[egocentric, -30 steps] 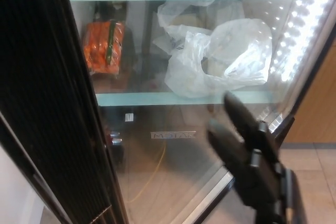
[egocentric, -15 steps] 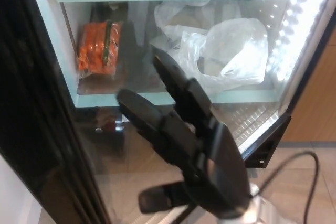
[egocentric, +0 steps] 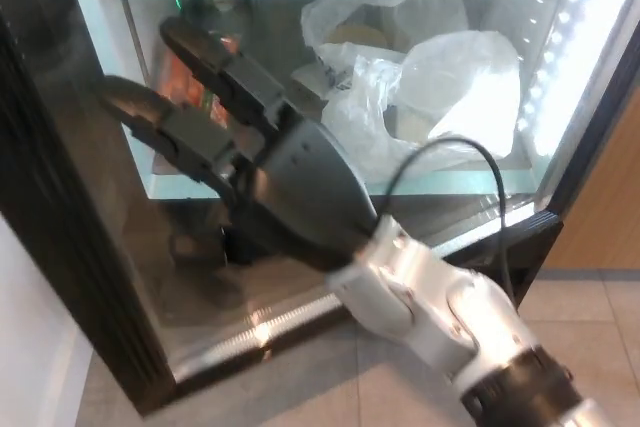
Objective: The robot stands in front of a refrigerator with an opened door and closes the door by swing its right hand at the door
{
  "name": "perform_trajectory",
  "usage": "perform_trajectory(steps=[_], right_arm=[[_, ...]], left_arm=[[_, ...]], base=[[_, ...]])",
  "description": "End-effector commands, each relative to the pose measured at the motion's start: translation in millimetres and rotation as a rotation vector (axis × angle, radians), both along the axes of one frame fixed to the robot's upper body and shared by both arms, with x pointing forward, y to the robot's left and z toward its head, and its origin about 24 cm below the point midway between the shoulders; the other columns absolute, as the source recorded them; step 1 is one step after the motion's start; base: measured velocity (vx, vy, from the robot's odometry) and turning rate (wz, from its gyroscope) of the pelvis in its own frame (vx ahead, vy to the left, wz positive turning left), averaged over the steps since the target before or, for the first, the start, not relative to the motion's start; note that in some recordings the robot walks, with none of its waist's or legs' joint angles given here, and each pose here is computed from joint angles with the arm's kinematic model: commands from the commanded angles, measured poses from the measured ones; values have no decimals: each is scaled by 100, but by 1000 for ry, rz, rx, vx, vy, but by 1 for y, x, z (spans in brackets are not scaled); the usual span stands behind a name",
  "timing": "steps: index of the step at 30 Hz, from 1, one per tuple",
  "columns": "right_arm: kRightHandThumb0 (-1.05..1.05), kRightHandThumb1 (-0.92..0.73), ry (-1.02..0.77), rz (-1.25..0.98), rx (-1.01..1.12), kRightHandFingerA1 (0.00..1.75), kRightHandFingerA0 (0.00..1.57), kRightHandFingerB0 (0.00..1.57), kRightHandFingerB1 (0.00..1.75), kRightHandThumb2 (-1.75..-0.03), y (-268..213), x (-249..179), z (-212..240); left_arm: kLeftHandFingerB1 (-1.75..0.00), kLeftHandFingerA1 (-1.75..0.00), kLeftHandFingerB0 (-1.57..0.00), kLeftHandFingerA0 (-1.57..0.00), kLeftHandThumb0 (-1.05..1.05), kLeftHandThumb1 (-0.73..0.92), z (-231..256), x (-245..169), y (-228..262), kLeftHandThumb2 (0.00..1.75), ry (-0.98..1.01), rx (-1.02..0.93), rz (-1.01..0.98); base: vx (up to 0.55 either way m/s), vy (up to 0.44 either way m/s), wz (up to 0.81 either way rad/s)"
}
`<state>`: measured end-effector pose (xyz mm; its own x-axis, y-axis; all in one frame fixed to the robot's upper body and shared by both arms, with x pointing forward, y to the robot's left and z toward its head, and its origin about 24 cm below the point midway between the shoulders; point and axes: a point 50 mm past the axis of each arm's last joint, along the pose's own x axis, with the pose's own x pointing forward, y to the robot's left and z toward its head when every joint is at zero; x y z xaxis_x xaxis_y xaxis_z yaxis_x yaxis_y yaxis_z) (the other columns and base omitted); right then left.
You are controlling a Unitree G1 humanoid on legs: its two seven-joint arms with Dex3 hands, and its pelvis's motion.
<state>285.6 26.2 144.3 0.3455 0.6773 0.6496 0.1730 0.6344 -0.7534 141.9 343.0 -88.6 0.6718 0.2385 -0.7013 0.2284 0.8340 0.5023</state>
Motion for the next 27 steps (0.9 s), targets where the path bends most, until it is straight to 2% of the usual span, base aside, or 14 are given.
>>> perform_trajectory(steps=[1, 4, 5, 7, 8, 10, 12, 13, 14, 17, 20, 25, 26, 27], right_arm=[[-85, -86, 86, -408, -236, 11, 0, 0, 13, -115, 1, 78, 23], [-85, -86, 92, -421, -243, 11, 0, 0, 13, -115, 1, 81, 24], [-83, -81, 130, -458, -263, 19, 0, 12, 25, -112, -6, 88, 23], [-83, -81, 180, -503, -286, 19, 0, 12, 25, -112, -15, 96, 22], [-83, -80, 193, -517, -288, 22, 0, 13, 28, -110, -18, 98, 21], [-82, -78, 197, -530, -281, 21, 0, 13, 27, -108, -23, 100, 19], [-80, -79, 181, -515, -239, 17, 0, 7, 22, -110, -31, 97, 13], [-79, -79, 163, -500, -210, 17, 0, 11, 23, -112, -34, 95, 11], [-81, -78, 133, -474, -167, 17, 0, 18, 27, -110, -39, 90, 9], [-81, -78, 112, -458, -140, 17, 0, 18, 27, -110, -41, 87, 8], [-79, -75, 12, -372, -21, 23, 0, 14, 30, -107, -55, 62, 14], [-78, -75, -84, -260, 90, 19, 0, 14, 28, -106, -77, 16, 18], [-79, -77, -91, -239, 99, 16, 0, 6, 22, -108, -86, 1, 13], [-79, -77, -93, -232, 100, 16, 0, 6, 22, -108, -89, -6, 11]], left_arm=[[-40, -44, -16, -24, -61, 80, 8, 6, 8, 91, -13, 32, -25], [-40, -44, -16, -24, -61, 80, 8, 6, 8, 91, -12, 33, -27], [-40, -44, -16, -23, -62, 79, 9, 6, 9, 91, -14, 30, -29], [-40, -44, -16, -23, -62, 79, 9, 6, 9, 91, -16, 25, -30], [-31, -37, -18, -30, -56, 92, 10, 6, 9, 69, -16, 23, -32], [-31, -37, -19, -30, -55, 92, 10, 7, 10, 69, -19, 21, -34], [-32, -37, -20, -31, -53, 92, 11, 6, 10, 69, -21, 26, -51], [-41, -45, -17, -24, -60, 80, 11, 6, 10, 91, -17, 29, -55], [-41, -45, -18, -25, -61, 80, 11, 6, 11, 91, -11, 36, -60], [-41, -45, -18, -25, -61, 80, 12, 6, 11, 91, -9, 42, -65], [-41, -45, -16, -25, -61, 79, 13, 6, 12, 91, -14, 39, -63], [-41, -45, -18, -26, -60, 79, 12, 8, 12, 91, -12, 39, -54], [-42, -45, -18, -25, -61, 79, 12, 7, 12, 91, -13, 35, -55], [-42, -45, -18, -25, -61, 79, 12, 7, 12, 91, -13, 34, -56]], base=[[0, 0, 0], [0, 0, 0], [0, 0, 0], [0, 0, 0], [0, 0, 0], [0, 0, 0], [0, 0, 0], [0, 0, 0], [0, 0, 0], [0, 0, 0], [0, 0, 0], [0, 0, 0], [0, 0, 0], [0, 0, 0]])
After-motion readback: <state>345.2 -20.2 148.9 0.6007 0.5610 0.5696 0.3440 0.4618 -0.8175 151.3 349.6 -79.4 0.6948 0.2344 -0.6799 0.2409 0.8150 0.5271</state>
